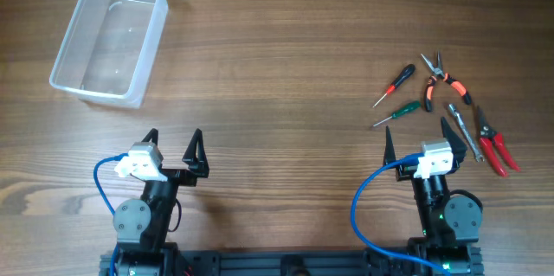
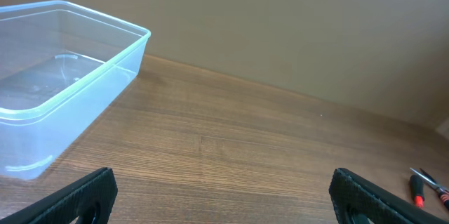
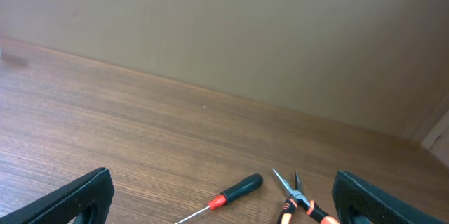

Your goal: Pack container

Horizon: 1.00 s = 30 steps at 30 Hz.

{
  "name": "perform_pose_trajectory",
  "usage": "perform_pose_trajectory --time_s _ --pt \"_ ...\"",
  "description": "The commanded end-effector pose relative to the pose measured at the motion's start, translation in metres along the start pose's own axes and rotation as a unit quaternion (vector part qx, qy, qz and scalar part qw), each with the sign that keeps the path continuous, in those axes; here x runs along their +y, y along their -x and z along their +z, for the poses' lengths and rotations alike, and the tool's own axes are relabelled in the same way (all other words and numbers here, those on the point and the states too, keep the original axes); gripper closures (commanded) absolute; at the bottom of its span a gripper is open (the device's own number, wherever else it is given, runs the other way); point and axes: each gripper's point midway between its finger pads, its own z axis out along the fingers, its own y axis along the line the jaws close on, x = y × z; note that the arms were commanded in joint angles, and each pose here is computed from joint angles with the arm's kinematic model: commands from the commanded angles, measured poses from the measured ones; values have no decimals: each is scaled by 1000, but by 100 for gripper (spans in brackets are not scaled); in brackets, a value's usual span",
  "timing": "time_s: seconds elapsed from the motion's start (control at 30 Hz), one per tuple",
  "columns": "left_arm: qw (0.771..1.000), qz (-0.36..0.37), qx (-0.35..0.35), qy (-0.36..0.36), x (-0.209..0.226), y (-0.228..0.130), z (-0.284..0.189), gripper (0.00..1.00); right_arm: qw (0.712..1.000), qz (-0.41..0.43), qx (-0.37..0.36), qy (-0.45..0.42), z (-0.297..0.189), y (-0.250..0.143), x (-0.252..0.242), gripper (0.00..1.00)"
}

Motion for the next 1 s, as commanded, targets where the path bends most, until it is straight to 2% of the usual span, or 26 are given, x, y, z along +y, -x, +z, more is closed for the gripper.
perform_pose_trajectory --time_s 0.0,0.97 --pt "1000 9 4 -14 -5 -3 0 0 1000 9 -1 -7 0 1 -2 0" --pt "1000 9 2 -5 -2 -2 0 0 1000 9 -1 -7 0 1 -2 0"
